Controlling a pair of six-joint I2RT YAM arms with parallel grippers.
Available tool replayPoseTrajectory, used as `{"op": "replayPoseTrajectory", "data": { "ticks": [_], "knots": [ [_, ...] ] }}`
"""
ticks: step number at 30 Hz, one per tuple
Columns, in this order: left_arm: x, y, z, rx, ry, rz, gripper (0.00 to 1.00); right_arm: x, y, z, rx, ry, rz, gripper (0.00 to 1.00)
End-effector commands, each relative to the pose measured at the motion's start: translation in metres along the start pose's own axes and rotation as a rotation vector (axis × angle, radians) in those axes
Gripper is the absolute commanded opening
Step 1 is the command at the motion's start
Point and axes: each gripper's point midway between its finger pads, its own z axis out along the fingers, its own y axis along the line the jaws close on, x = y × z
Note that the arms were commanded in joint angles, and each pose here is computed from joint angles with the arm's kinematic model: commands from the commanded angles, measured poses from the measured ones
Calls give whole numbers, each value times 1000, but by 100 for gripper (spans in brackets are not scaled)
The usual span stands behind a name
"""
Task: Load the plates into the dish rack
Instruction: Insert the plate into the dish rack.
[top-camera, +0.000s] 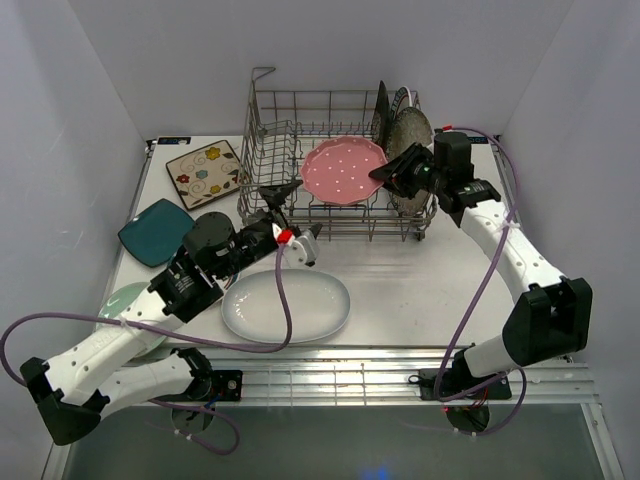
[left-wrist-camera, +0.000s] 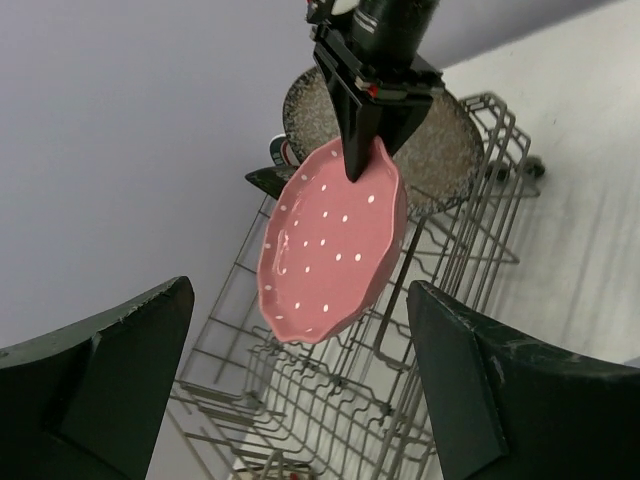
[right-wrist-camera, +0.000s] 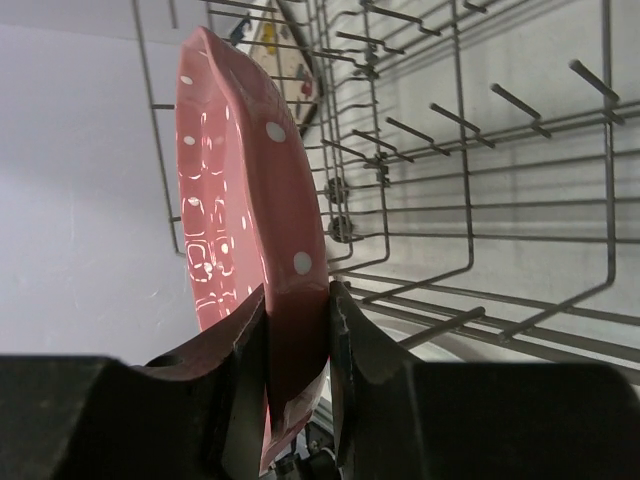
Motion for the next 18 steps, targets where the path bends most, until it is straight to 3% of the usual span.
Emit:
{"op": "replayPoseTrajectory", "data": {
  "ticks": [1,18],
  "knots": [
    [7,-1,3,1,-17,224,98,-31,81,-26,-191,-80,9,8],
    [36,-19,68,103,94,294,98,-31,101,-33,-238,-49,1,8]
  ]
}}
